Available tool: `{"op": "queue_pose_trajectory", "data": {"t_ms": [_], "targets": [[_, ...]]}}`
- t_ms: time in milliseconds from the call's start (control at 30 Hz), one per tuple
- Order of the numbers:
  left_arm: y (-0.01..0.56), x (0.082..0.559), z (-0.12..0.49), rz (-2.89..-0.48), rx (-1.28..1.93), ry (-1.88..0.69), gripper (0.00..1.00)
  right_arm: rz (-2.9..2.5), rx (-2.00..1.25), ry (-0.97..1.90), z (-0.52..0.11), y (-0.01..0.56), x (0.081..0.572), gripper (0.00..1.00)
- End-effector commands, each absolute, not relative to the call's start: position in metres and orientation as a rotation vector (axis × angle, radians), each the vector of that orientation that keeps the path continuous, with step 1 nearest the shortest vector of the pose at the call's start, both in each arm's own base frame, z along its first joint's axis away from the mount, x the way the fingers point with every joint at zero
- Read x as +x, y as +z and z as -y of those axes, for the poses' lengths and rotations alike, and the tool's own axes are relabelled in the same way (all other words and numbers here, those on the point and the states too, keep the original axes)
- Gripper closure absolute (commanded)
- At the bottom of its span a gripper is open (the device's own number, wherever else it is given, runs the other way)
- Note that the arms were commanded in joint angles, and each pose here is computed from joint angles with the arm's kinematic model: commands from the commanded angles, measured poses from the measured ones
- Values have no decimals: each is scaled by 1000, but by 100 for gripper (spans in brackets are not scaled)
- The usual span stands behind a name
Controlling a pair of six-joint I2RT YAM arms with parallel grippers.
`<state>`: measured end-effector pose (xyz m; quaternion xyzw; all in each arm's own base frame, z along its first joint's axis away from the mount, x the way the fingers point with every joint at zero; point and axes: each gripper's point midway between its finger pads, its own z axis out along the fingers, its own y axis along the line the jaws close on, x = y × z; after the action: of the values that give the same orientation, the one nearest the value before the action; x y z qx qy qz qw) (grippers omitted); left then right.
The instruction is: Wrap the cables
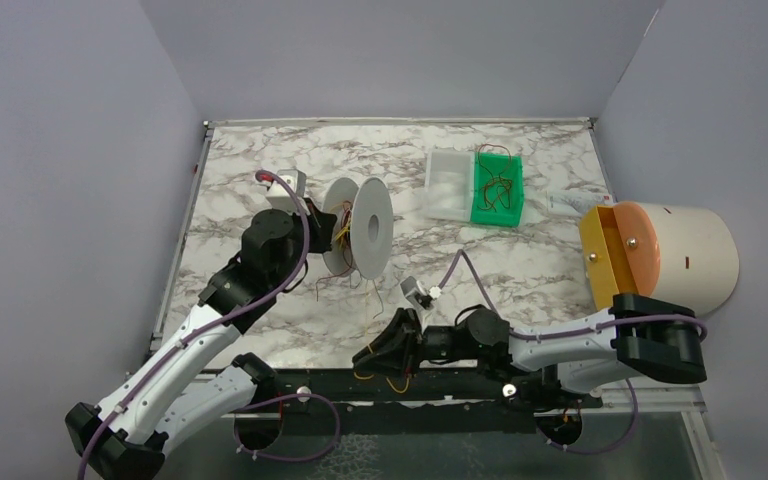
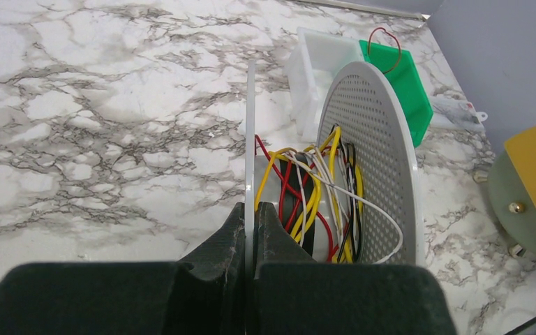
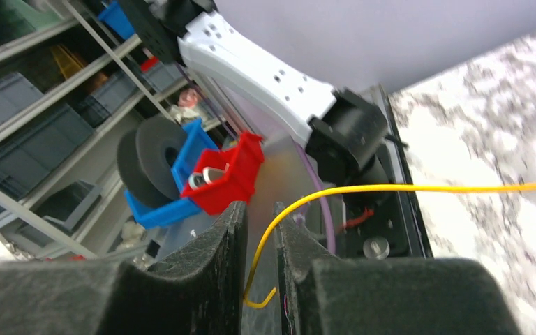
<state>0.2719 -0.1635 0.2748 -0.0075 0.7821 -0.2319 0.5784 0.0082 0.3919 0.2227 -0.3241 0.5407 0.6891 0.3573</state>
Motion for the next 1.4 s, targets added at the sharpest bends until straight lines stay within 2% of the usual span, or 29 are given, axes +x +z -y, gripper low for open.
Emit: {"op": "queue_pose_trajectory", "data": {"t_ms": [0,333,533,833,1167,1367], "targets": [[298,276,163,-1738,-42,-555,100,-1221,-848,1854,-399,274,-1,76],[277,268,169,-1809,74,-445,100,-1290,-834,1577,-410,301,34,76],[268,258,178,-1831,155,-434,100,-1234,-718,1428,-395,331,63,77],[257,244,191,-1877,298,-409,100,-1185,-554,1178,-366,368,107,71],[272,228,200,-1851,491,-429,100,-1219,-457,973,-324,365,156,70],[278,215,211,-1837,593,-502,100,-1239,-439,886,-304,355,173,75]]}}
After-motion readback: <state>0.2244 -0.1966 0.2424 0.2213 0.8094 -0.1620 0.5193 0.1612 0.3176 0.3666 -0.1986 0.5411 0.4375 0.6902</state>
